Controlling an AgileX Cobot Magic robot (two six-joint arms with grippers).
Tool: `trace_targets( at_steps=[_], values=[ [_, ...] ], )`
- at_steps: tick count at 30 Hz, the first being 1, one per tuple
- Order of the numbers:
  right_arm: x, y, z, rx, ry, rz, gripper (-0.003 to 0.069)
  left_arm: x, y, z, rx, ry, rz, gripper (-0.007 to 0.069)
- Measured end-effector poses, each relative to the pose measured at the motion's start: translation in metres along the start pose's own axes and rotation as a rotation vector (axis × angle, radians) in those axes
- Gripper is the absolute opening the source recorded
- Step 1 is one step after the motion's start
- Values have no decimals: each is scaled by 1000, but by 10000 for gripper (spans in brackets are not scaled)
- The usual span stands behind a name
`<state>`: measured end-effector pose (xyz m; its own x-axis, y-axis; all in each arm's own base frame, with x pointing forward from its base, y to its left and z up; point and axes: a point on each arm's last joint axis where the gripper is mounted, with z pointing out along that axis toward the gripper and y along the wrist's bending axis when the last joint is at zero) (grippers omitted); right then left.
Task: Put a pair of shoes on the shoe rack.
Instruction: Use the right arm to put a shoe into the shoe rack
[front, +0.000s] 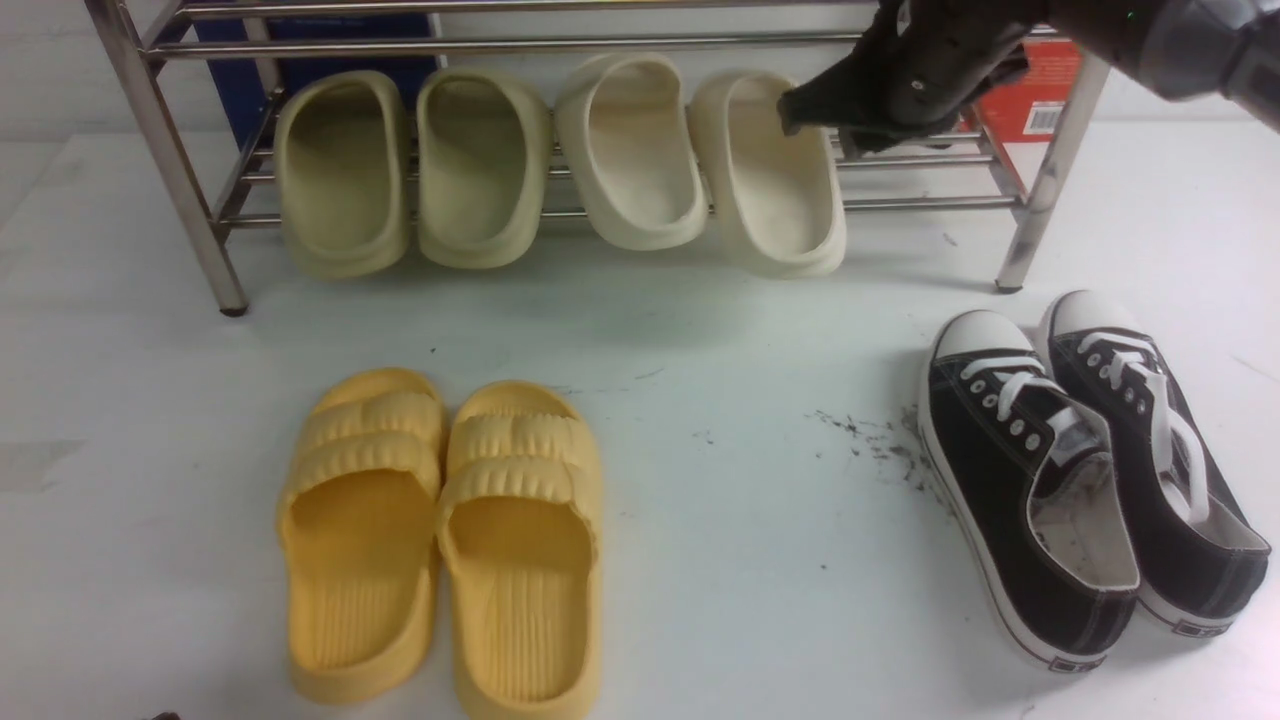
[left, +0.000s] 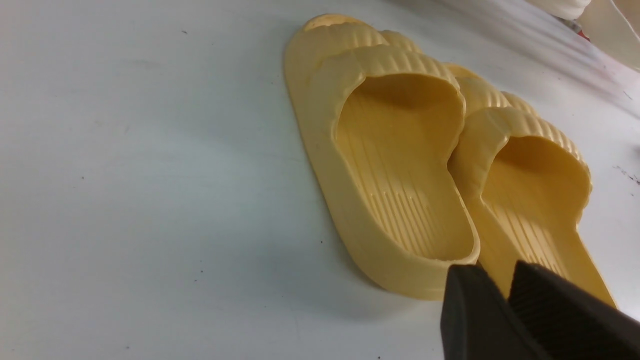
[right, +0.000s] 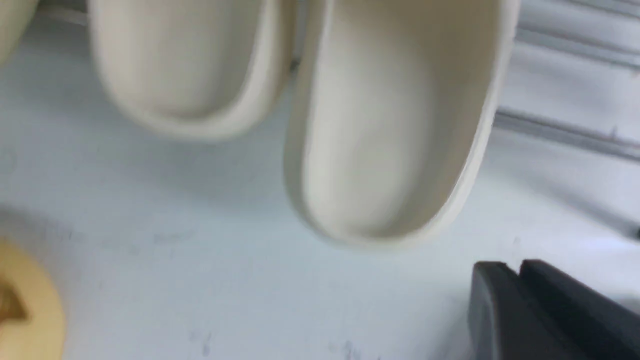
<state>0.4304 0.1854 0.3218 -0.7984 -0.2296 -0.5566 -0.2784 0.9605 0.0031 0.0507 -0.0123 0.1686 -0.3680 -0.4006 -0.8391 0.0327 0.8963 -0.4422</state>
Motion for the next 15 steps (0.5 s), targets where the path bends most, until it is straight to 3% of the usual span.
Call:
trace_targets(
  at_steps=[3,6,15],
  values=[
    [18,7,5,-49,148,-17,1,0,0,0,0,0,0,134],
    [33,10,23,-75,216,-14,-3,0,0,0,0,0,0,134],
    [33,7,82,-101,95,25,-2,0,0,0,0,0,0,134]
  ],
)
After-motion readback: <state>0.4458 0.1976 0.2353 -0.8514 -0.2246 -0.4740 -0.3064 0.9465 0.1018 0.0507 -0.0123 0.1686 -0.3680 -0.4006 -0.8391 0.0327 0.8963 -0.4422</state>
